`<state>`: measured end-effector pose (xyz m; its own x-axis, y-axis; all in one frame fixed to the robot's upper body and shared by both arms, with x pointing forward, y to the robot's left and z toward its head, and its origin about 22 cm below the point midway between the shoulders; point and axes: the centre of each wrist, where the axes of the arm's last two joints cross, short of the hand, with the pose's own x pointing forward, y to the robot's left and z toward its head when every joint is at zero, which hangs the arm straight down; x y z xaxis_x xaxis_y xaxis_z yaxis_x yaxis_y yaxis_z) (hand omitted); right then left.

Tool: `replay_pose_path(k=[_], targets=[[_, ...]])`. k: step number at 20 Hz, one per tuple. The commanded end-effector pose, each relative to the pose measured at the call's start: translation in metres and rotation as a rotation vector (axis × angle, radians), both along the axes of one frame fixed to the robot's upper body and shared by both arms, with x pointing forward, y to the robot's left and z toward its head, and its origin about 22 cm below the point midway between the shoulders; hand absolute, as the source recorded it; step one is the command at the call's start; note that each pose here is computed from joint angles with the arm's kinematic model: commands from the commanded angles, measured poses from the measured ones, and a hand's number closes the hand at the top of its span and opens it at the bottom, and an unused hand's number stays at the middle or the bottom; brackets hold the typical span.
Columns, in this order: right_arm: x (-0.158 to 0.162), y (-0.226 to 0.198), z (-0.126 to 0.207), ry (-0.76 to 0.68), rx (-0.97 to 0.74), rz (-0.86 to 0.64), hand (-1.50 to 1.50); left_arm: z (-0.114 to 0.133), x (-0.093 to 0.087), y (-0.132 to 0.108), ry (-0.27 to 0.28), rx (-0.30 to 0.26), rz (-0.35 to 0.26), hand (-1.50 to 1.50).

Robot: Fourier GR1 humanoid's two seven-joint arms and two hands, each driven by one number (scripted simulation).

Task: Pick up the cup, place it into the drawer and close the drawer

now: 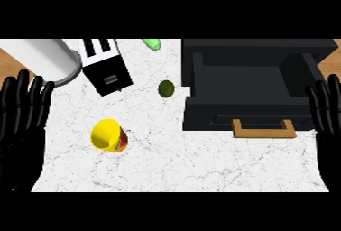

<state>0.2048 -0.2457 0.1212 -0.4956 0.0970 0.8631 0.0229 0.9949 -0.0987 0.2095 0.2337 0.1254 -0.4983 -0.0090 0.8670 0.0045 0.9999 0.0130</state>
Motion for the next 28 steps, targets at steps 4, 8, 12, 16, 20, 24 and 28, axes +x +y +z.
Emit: replay_pose_path(k=[4,8,12,16,20,24,28], targets=[[0.010,0.001,-0.001,-0.011,-0.001,0.001,-1.50,-0.005,-0.015,-0.023,-0.005,0.034,-0.189,-1.50],[-0.002,0.010,0.004,0.065,-0.095,0.042,-1.50,-0.011,-0.009,-0.038,0.171,-0.126,-0.271,-1.50],[0.012,-0.002,-0.001,0.062,-0.110,0.050,-1.50,-0.038,-0.021,-0.028,0.218,-0.149,-0.269,-1.50],[0.023,0.014,0.001,0.054,-0.105,0.048,-1.50,-0.056,-0.018,-0.004,0.220,-0.160,-0.260,-1.50],[0.023,-0.016,-0.009,0.068,-0.098,0.049,-1.50,-0.063,-0.002,0.025,0.255,-0.133,-0.194,-1.50],[0.022,-0.006,0.009,0.058,-0.098,0.058,-1.50,-0.103,-0.015,0.026,0.298,-0.100,-0.119,-1.50],[0.032,-0.003,0.009,0.065,-0.097,0.050,-1.50,-0.114,0.006,0.063,0.332,-0.119,-0.067,-1.50]])
